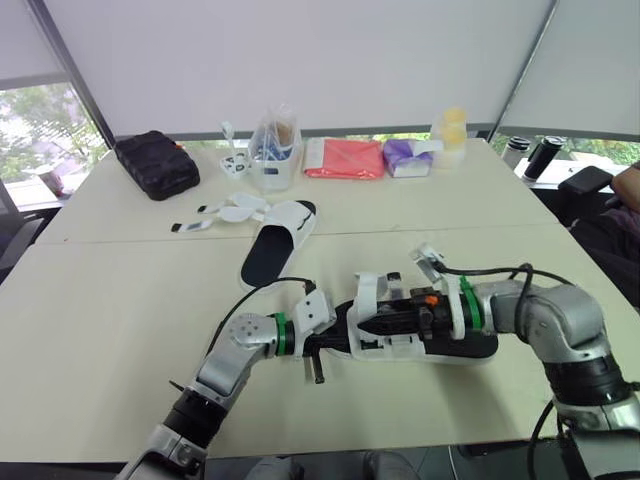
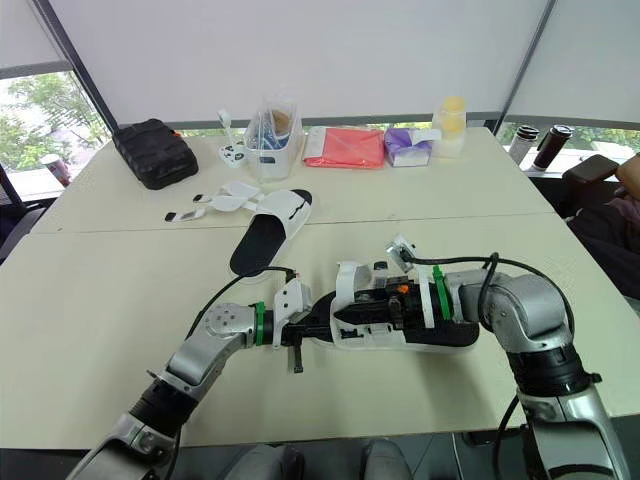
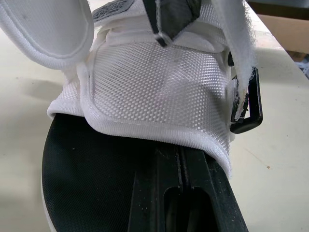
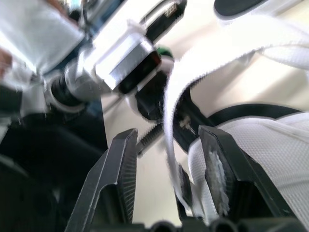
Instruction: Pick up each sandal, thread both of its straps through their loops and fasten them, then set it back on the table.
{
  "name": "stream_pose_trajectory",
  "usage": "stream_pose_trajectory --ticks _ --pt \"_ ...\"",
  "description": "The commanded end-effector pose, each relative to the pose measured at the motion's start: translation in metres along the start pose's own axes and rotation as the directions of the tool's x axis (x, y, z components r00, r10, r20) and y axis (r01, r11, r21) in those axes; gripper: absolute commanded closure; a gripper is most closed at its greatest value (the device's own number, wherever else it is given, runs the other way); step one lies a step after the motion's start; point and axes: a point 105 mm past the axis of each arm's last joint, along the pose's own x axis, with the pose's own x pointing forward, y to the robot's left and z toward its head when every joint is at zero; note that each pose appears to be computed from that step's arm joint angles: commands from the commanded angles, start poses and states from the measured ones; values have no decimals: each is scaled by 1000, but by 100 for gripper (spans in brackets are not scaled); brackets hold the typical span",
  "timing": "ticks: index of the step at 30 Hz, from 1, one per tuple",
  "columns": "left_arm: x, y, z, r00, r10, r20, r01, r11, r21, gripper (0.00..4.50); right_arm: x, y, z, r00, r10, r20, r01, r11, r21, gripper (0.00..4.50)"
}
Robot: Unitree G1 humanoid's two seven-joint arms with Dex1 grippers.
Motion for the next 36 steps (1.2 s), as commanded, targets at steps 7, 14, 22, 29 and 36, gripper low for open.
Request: stream_pose_trajectory --ticks 7,14,22,29,36 --pt "0 0 -25 996 7 -85 -13 997 -71 450 11 12 -7 992 -108 67 108 994 -11 278" --pt "0 1 -26 996 7 -90 -13 998 -66 450 11 2 -3 980 -155 127 150 987 51 446" --pt "0 1 -27 996 16 -87 -23 997 -76 450 -7 11 20 984 -48 171 27 992 121 446" --pt "2 -1 -28 996 9 -92 -15 997 -70 450 -12 -9 14 996 -88 29 84 991 104 446" --pt "-1 -1 -29 995 26 -95 -33 997 -74 450 -11 -14 15 998 -42 -41 45 996 77 446"
